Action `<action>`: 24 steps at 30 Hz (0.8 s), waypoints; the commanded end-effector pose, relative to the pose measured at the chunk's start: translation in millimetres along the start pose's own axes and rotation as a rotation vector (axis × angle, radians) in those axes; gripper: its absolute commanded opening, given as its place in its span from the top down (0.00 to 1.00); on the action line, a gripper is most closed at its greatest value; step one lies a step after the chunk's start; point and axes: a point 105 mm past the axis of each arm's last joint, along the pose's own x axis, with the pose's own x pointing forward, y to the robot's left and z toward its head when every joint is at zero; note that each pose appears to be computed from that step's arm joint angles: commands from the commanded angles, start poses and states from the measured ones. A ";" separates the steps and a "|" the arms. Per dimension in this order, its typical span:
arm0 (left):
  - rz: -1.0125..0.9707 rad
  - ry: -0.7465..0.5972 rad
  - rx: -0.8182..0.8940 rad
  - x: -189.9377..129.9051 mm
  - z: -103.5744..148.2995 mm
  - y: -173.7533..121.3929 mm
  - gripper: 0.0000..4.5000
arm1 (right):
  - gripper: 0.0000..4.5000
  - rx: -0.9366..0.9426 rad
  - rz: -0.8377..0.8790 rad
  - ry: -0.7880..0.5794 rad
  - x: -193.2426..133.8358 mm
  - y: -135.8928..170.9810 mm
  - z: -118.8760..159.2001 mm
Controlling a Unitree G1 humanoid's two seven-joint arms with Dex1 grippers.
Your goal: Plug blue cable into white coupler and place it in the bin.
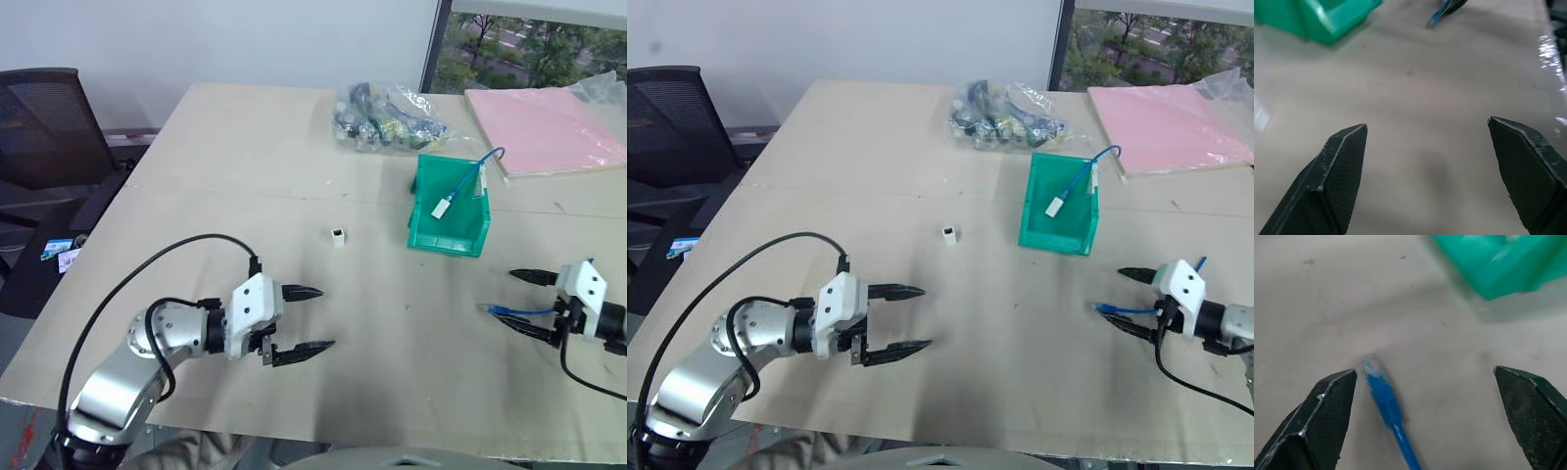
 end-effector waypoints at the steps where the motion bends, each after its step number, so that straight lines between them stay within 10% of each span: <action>1: -0.096 -0.018 0.044 1.3 14.4 -9.0 0.10 | 0.01 -0.030 0.119 0.047 3.3 4.4 1.0; 8: -0.142 -0.062 0.075 10.4 18.6 -23.7 0.10 | 0.21 -0.066 0.188 0.083 6.7 1.6 -1.9; 15: -0.148 -0.067 0.112 15.9 18.7 -44.7 0.10 | 0.98 -0.087 0.198 0.108 3.7 -2.4 -6.3; 24: -0.111 -0.057 0.131 14.6 19.2 -16.2 0.10 | 0.99 -0.115 0.346 -0.010 63.1 21.2 38.8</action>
